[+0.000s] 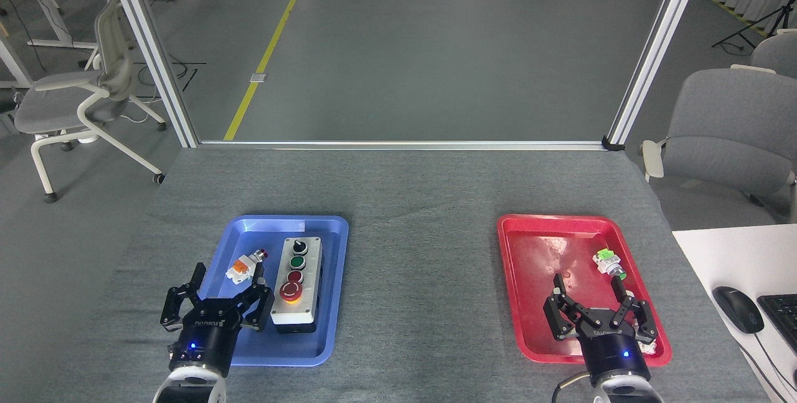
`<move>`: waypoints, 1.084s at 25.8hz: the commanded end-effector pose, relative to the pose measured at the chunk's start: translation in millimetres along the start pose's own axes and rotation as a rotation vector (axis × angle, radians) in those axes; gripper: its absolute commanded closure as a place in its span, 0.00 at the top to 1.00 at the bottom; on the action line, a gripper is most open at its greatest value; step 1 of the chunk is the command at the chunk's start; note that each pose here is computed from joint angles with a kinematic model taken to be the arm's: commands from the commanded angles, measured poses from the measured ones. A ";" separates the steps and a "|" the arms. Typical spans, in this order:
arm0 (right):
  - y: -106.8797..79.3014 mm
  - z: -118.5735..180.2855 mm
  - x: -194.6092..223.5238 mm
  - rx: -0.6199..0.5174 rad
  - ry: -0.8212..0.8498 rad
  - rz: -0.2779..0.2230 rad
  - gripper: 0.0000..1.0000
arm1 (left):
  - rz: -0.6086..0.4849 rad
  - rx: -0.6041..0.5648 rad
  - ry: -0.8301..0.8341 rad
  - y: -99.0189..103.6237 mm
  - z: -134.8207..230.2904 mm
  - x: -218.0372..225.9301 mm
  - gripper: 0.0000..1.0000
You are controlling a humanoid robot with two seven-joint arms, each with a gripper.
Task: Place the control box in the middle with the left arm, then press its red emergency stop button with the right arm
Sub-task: 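Move the left gripper over the gray control box in the blue tray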
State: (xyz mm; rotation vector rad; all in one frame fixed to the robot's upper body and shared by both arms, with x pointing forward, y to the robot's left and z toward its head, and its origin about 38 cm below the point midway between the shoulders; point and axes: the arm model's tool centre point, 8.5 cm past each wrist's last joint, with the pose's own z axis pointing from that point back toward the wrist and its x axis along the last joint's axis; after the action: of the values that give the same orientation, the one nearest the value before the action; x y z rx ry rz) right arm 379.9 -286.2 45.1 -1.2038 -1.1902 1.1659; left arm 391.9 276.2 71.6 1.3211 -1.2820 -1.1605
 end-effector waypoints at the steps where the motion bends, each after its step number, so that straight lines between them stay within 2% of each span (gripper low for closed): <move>1: -1.3 0.1 -6.4 -0.004 0.018 -0.003 0.99 | 0.006 0.027 0.008 5.4 0.6 -1.9 0.99; 3: -2.5 -0.9 -6.2 -0.007 0.018 -0.005 0.99 | 0.015 0.046 0.019 6.3 2.3 -3.7 0.99; 6: -1.8 -0.4 -5.8 -0.005 0.018 -0.006 0.99 | 0.096 0.061 0.032 10.3 2.2 -7.5 0.99; 10: -1.0 -0.3 -2.5 -0.005 0.018 -0.016 0.99 | 0.124 0.100 0.037 25.3 1.9 -5.4 0.99; 17: -4.1 -3.8 0.1 -0.013 0.013 -0.019 0.99 | 0.147 0.073 -0.013 17.4 32.4 12.2 0.99; 20: -4.1 -3.8 0.1 -0.013 0.013 -0.019 0.99 | 0.178 0.044 -0.060 9.2 42.2 44.2 0.99; 24: -3.9 -3.4 1.7 -0.012 -0.018 -0.012 0.99 | 0.205 0.002 -0.039 -4.6 40.4 77.7 0.98; 26: -4.2 -3.0 -2.1 -0.011 -0.019 -0.003 0.99 | 0.139 -0.030 -0.032 -15.9 36.9 96.1 0.98; 28: -4.1 -2.9 -1.2 -0.010 -0.023 -0.003 0.99 | 0.052 -0.088 0.006 -38.1 41.3 109.4 0.98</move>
State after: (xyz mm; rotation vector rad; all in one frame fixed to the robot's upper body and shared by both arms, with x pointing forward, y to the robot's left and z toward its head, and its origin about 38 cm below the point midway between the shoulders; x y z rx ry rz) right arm 383.3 -287.5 49.2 -1.2007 -1.2117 1.1652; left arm 356.5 189.7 49.0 1.1800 -1.3469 -1.0903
